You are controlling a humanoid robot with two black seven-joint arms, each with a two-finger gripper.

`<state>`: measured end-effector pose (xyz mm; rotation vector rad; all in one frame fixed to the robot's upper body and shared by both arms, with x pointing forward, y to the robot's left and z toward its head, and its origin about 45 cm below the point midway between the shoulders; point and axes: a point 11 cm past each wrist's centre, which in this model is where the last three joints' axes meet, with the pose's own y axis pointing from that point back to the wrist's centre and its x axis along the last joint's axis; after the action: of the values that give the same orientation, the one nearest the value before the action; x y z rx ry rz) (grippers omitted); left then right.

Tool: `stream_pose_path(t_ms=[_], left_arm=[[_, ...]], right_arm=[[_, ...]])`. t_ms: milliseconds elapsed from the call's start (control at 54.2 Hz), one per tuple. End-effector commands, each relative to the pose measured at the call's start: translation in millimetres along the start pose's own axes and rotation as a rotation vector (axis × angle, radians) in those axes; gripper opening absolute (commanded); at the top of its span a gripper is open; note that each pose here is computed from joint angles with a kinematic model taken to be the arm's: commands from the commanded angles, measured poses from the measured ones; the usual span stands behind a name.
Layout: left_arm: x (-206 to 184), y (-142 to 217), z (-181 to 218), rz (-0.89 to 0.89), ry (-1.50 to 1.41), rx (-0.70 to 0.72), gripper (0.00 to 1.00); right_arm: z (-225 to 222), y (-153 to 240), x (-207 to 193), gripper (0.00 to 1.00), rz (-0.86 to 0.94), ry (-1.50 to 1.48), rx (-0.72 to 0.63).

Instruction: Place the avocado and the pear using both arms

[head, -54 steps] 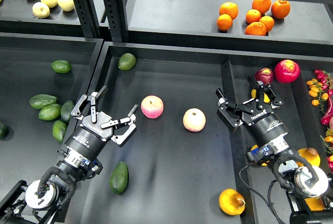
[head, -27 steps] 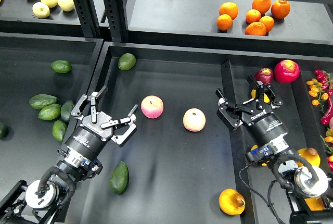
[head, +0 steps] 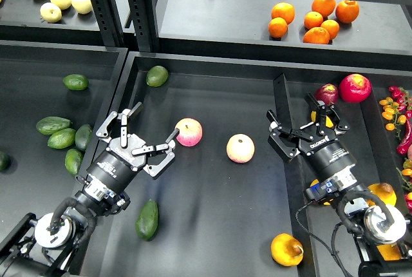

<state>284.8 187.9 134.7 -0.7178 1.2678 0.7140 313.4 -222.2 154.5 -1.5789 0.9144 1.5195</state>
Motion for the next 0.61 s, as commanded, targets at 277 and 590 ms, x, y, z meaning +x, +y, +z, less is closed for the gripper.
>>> stream_pose_path(t_ms=[277,590], left_arm=[[-6,4,59,0.161,-0.364,0.374,1.0],[-31,-12,89,0.255,-0.691,0.629,1.0]], right_arm=[[-14,-11,-11,1.0,0.006,0.018,0.021],[-28,-26,-25,1.0,0.015,0.02,0.04]])
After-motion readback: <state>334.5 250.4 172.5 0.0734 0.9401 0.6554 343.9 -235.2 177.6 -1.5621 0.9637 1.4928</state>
